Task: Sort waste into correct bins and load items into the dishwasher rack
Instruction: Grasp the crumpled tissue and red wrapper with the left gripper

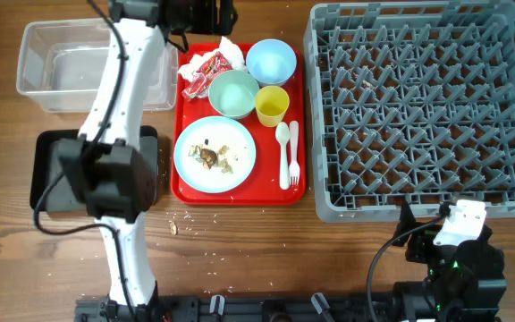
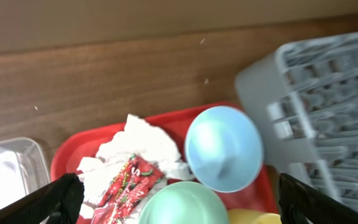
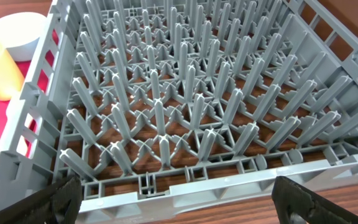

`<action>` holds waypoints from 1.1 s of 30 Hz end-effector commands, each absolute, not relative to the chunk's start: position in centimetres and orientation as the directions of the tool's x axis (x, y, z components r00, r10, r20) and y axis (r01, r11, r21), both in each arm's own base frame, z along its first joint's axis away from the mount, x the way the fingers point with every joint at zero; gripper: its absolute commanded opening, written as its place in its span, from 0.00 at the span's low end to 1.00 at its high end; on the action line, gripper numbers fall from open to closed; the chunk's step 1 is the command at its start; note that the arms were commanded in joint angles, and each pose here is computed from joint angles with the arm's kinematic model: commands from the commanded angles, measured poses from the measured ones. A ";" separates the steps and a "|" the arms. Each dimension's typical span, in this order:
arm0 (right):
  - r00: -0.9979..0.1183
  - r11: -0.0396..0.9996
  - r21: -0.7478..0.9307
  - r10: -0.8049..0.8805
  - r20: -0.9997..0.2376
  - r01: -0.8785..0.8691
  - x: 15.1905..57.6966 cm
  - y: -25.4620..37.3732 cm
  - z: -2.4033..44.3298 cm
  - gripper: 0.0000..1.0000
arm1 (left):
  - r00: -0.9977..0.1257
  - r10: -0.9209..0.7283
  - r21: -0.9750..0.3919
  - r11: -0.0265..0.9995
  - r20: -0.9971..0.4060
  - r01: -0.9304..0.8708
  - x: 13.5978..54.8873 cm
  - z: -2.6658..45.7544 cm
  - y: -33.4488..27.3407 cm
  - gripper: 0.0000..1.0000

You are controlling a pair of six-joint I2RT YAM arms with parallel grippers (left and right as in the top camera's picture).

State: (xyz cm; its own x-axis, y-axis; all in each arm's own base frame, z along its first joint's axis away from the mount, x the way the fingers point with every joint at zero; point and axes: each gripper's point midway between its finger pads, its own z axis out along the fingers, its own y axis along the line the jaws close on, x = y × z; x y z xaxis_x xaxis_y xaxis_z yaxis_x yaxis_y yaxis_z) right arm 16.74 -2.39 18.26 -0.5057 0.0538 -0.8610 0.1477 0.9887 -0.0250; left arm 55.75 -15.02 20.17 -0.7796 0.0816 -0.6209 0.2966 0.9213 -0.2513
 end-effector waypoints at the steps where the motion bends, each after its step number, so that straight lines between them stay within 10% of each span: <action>1: -0.494 0.987 -0.031 0.051 -0.868 0.156 16.7 -2.6 18.5 1.00 | -0.790 0.117 -0.170 0.948 -0.602 0.269 56.7 17.4 -14.8 0.71; 3: -0.494 0.987 -0.031 0.051 -0.868 0.156 16.7 -2.6 18.5 1.00 | -0.791 0.203 -0.101 0.944 -0.577 0.315 56.6 15.3 -15.4 0.54; 26: -0.494 0.987 -0.031 0.051 -0.868 0.156 16.7 -2.6 18.5 1.00 | -0.905 0.219 -0.021 0.970 -0.364 0.243 55.8 3.9 -12.5 0.55; 33: -0.495 0.987 -0.031 0.050 -0.868 0.155 16.7 -2.6 18.5 1.00 | -0.908 0.215 -0.022 0.971 -0.361 0.239 55.8 3.8 -12.3 0.34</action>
State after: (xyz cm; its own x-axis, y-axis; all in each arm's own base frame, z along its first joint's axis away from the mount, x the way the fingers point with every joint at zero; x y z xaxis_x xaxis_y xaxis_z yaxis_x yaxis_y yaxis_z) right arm 16.74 -2.39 18.26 -0.5057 0.0538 -0.8610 0.1477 0.9887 -0.0250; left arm 55.60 -12.51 3.89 -0.9070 0.2203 -0.3590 0.2455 0.9691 -0.0256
